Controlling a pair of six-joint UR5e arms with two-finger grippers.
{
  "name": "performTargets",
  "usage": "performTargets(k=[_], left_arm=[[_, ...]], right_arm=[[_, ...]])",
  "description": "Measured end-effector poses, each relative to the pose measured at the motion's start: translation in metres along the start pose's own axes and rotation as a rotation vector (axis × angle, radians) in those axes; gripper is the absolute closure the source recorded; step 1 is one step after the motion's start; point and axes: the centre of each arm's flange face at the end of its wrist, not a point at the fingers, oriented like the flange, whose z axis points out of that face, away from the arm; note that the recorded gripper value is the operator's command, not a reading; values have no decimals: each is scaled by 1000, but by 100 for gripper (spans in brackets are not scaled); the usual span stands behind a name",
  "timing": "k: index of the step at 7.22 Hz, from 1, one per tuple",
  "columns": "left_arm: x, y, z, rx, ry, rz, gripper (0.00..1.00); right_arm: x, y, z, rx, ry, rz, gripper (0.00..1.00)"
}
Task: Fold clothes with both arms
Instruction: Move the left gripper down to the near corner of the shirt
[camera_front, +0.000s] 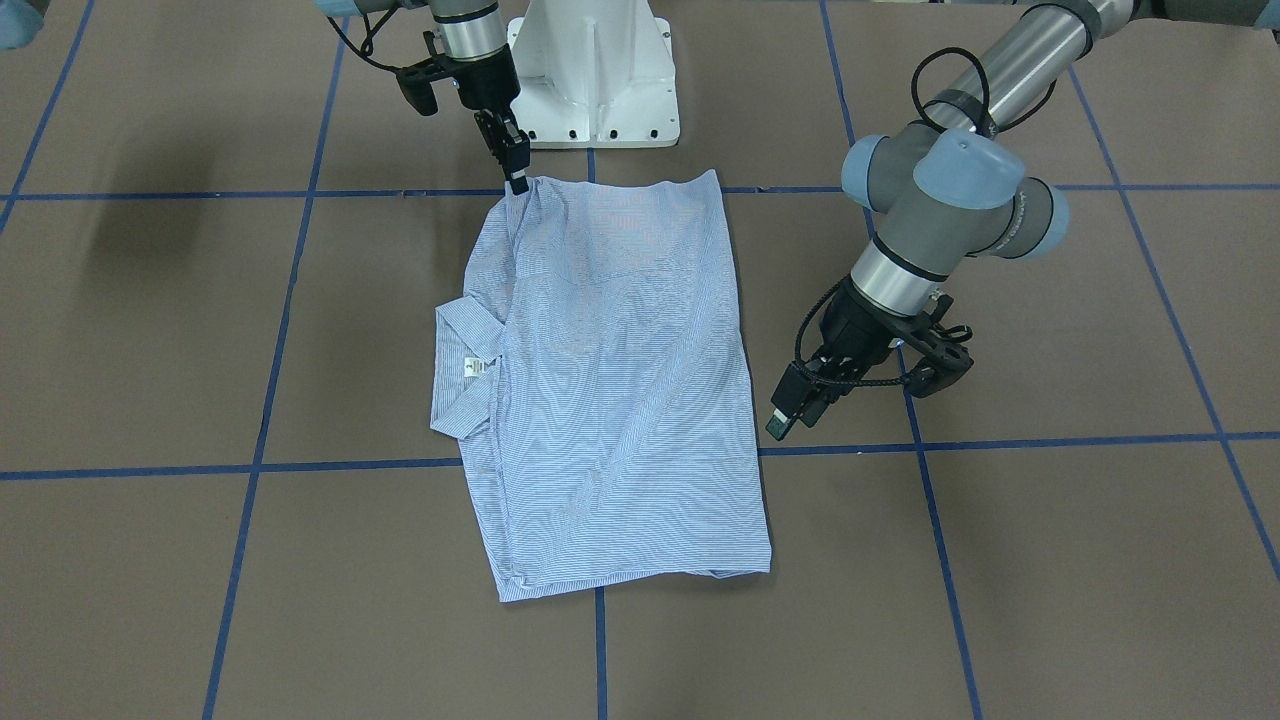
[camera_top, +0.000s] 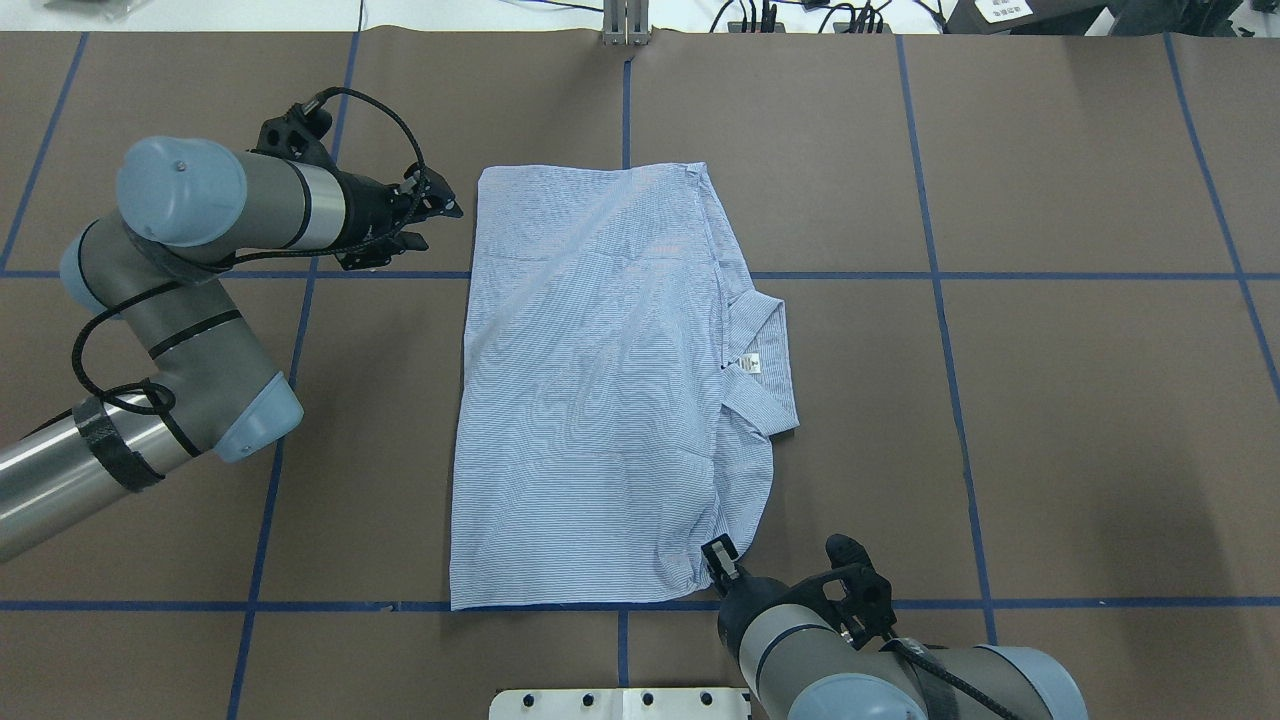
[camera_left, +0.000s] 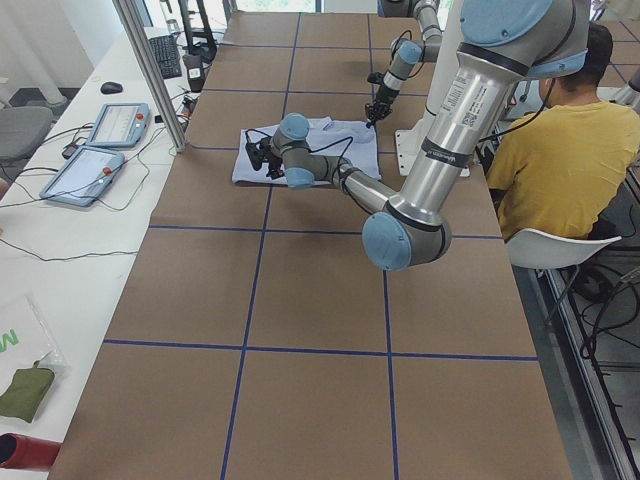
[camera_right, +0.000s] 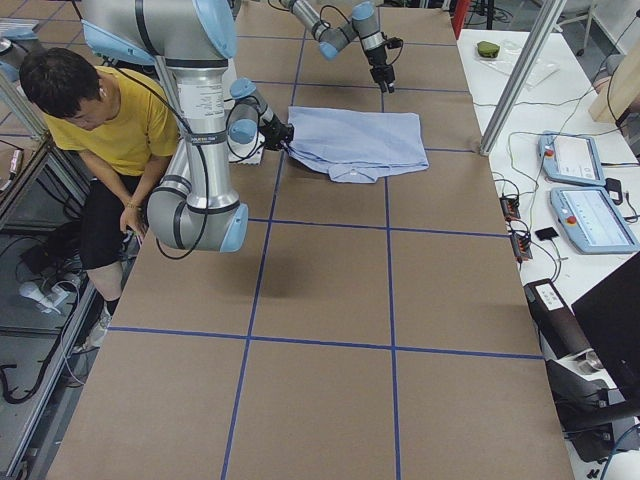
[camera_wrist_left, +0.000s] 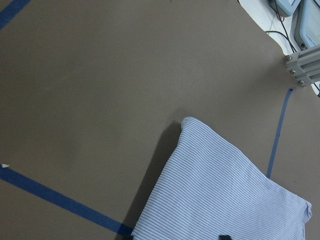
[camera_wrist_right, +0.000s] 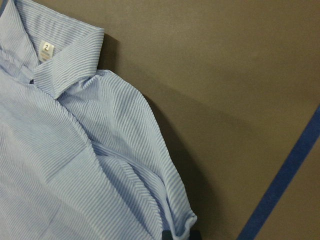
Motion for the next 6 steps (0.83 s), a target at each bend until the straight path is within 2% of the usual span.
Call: performTargets(k=[1, 6], left_arm=[[0, 0, 0, 1, -1, 0, 35], [-2, 0, 2, 4, -14, -4, 35]], right_arm=[[0, 1, 0, 2, -8, 24, 53], [6, 17, 9, 6, -13, 28, 52]])
